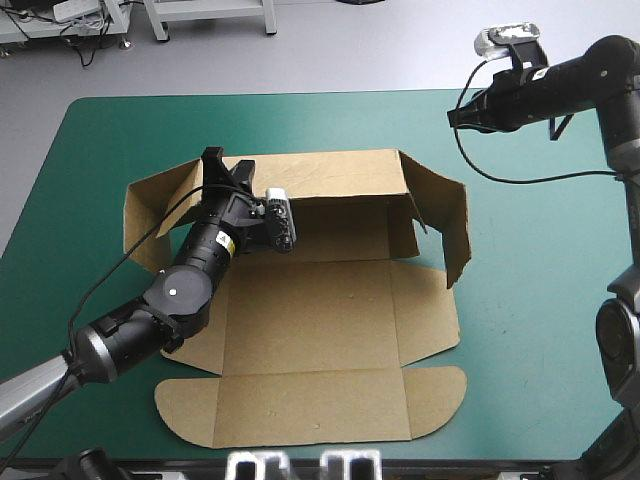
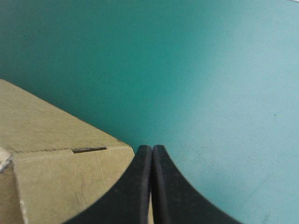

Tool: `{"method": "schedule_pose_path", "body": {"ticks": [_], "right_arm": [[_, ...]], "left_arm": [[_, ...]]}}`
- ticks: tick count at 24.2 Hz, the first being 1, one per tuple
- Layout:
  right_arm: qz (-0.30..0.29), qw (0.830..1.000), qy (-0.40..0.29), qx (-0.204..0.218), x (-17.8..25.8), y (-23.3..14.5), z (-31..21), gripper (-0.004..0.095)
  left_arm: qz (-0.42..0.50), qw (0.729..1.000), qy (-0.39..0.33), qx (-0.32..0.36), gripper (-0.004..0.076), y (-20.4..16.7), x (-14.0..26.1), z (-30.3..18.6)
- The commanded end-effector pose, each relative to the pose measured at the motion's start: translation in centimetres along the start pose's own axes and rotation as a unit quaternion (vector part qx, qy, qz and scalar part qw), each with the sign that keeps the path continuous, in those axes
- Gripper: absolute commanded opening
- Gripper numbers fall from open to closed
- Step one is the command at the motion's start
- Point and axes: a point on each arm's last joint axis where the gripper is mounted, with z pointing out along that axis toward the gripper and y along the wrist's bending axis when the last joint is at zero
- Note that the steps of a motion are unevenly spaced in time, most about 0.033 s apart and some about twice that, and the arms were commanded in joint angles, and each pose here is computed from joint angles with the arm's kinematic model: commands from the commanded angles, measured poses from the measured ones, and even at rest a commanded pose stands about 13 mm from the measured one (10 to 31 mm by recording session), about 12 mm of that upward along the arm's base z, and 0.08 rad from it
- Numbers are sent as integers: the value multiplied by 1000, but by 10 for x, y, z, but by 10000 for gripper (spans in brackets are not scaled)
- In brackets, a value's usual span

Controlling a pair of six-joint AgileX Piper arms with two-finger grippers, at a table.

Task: Fold the box

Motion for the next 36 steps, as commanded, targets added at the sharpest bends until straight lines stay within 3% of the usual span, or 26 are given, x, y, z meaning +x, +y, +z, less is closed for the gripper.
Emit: {"method": "schedule_pose_path", "body": {"ticks": [1,6,13,15,20,27,33,36], "right_arm": [[-20,999,-1,-26,-6,20,2,-18],[-52,997,61,-6,2,39,38,-18],[-74,989,115,-57,31,49,60,-18],[-85,987,113,-75,35,53,58,-18],[-91,988,105,-69,35,55,47,-18],[-88,984,103,-115,37,57,63,-18],[-152,971,78,-167,53,63,73,-18],[-173,973,29,-151,62,62,79,-18]], "left_arm": [[17,998,-1,-61,-8,23,0,-7],[22,998,0,-51,-8,17,-2,-1],[29,998,27,-43,-8,10,4,10],[26,998,38,-40,-8,10,9,14],[11,999,46,-27,-8,11,26,22],[10,1000,8,-6,-8,8,22,24],[-1,1000,9,-3,-8,7,22,24],[1,1000,5,-2,-8,7,22,24]]}}
